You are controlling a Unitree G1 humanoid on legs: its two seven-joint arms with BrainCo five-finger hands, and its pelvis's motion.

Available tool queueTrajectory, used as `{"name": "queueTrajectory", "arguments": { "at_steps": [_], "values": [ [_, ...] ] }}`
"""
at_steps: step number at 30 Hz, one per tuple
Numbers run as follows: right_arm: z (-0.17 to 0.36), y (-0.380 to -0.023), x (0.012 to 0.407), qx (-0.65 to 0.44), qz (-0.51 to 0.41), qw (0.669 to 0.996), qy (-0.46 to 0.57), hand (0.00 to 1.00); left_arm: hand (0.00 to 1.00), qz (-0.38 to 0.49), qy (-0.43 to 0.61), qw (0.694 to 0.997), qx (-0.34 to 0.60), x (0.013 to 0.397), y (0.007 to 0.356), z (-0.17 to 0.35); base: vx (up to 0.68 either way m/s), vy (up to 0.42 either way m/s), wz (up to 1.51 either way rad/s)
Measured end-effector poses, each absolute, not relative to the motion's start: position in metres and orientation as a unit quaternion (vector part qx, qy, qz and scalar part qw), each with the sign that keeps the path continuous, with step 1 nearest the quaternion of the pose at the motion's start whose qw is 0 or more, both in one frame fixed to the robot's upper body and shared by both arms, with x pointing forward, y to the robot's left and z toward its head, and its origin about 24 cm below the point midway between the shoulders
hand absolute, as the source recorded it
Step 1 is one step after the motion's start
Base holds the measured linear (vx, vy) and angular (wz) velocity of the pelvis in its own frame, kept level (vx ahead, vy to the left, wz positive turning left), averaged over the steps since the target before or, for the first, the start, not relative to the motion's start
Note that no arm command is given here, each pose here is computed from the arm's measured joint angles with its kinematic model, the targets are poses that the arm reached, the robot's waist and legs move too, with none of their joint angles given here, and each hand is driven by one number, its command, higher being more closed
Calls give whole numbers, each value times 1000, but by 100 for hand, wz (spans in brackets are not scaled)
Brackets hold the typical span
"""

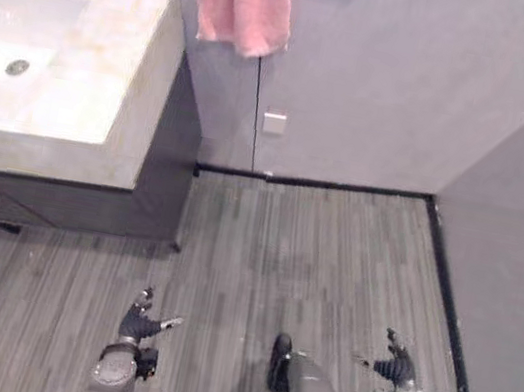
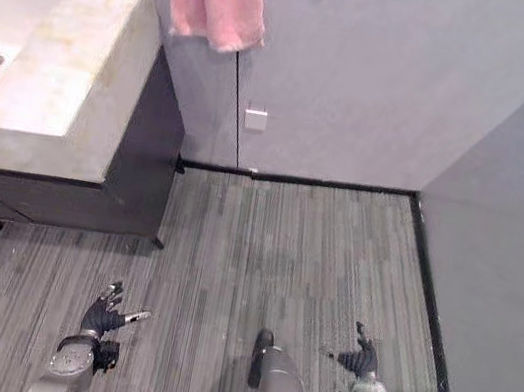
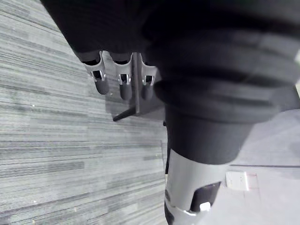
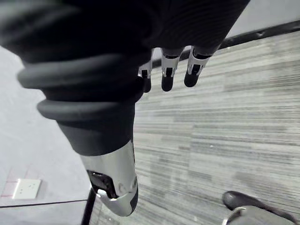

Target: Organize washtable

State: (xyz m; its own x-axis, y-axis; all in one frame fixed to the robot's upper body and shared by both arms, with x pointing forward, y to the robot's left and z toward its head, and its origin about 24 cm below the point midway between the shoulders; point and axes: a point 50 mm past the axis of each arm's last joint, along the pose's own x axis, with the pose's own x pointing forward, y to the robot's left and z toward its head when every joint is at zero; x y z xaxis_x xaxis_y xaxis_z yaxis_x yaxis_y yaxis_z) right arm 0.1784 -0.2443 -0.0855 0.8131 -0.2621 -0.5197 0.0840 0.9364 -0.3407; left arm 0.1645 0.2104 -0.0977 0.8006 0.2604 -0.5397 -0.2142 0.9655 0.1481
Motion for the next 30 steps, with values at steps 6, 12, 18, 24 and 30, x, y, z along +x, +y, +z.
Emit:
{"name": "queueTrajectory", "arguments": {
  "at_steps": [6, 12, 18, 24, 30],
  "values": [
    [-85, -232, 188, -132, -86, 948, 278, 0, 0, 127, 300, 945, 32, 158, 207, -101, 461, -140, -28],
    [-95, -236, 175, -122, -113, 937, 307, 0, 0, 135, 325, 936, 19, 147, 202, -111, 424, 149, -40],
    [-103, -228, 164, -117, -107, 932, 327, 0, 0, 137, 348, 927, 20, 139, 203, -118, 425, 201, 14],
    [-104, -213, 168, -116, -79, 936, 323, 0, 0, 132, 342, 930, 38, 144, 211, -115, 372, 53, 46],
    [-113, -205, 154, -99, -81, 930, 346, 0, 0, 132, 352, 926, 32, 137, 206, -118, 252, -141, 38]
  ]
}}
